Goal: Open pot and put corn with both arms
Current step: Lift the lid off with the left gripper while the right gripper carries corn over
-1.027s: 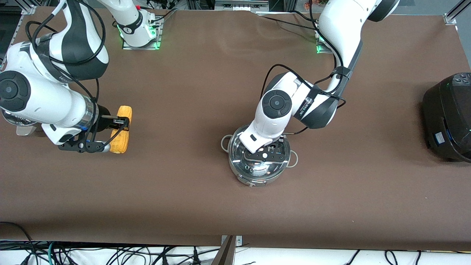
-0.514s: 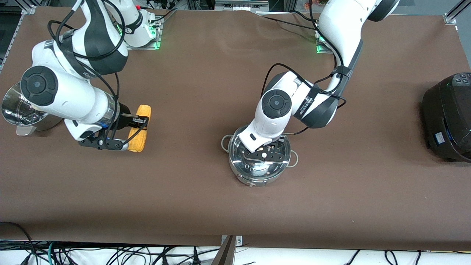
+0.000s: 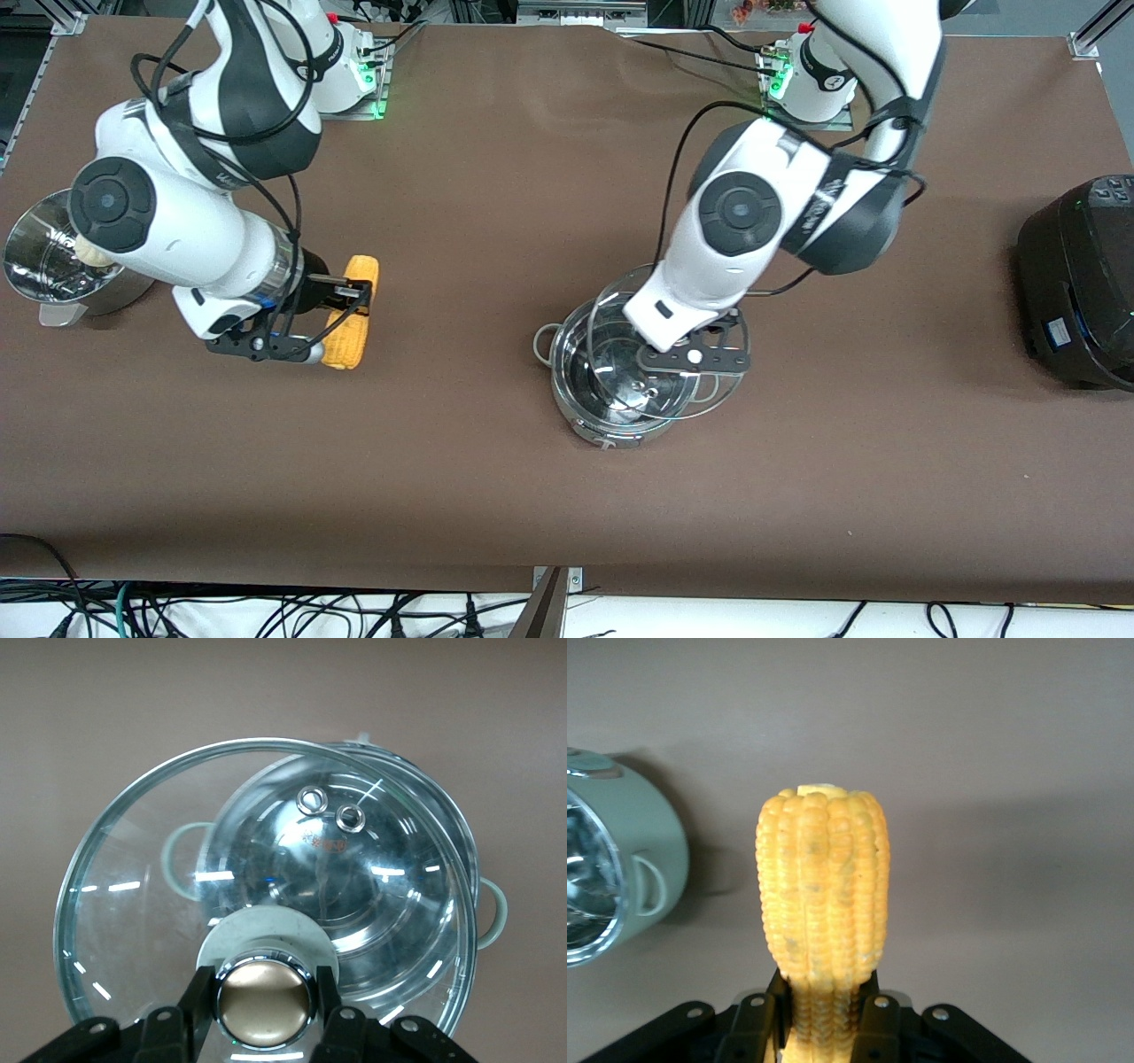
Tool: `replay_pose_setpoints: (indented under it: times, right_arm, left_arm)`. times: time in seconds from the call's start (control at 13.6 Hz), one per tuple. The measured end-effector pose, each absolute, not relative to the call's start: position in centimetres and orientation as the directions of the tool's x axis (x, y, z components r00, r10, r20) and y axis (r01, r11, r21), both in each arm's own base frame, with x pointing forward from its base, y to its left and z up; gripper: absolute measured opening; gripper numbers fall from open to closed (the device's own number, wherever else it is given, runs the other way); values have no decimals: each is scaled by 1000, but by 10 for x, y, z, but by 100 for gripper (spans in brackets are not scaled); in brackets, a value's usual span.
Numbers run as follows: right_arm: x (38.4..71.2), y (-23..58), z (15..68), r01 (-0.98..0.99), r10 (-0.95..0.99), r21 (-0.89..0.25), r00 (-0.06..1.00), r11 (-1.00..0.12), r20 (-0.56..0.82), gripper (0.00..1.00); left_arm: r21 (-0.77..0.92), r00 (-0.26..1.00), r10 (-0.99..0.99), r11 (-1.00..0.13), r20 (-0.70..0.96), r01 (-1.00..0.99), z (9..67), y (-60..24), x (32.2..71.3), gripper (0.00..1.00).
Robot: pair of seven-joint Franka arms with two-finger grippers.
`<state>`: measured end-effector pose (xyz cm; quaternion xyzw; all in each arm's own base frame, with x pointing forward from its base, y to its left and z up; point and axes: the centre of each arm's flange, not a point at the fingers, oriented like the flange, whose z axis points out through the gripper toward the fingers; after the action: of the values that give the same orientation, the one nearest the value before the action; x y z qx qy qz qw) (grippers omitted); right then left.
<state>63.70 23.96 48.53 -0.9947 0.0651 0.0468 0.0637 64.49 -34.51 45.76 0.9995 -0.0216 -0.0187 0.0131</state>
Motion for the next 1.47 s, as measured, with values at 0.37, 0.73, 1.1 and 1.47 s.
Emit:
replay_pose_setpoints:
  times: [0.37, 0.73, 1.1, 1.47]
  right_arm:
    - [617, 382, 477, -214, -210, -196, 977, -957, -38, 31]
    - [622, 451, 459, -265, -294, -331, 955, -906, 42, 31]
    - [615, 492, 434, -246, -299, -399, 952, -883, 74, 31]
    - [625, 517, 376, -209, -259, -376, 962, -903, 88, 31]
  left_arm:
    - [23, 991, -100, -995, -92, -98, 461, -236, 660, 51]
    - [20, 972, -180, -984, -149, -179, 442, -151, 630, 51]
    - [40, 957, -240, -971, -161, -237, 394, -72, 609, 51]
    - [37, 945, -313, -950, -101, -310, 336, 9, 601, 51]
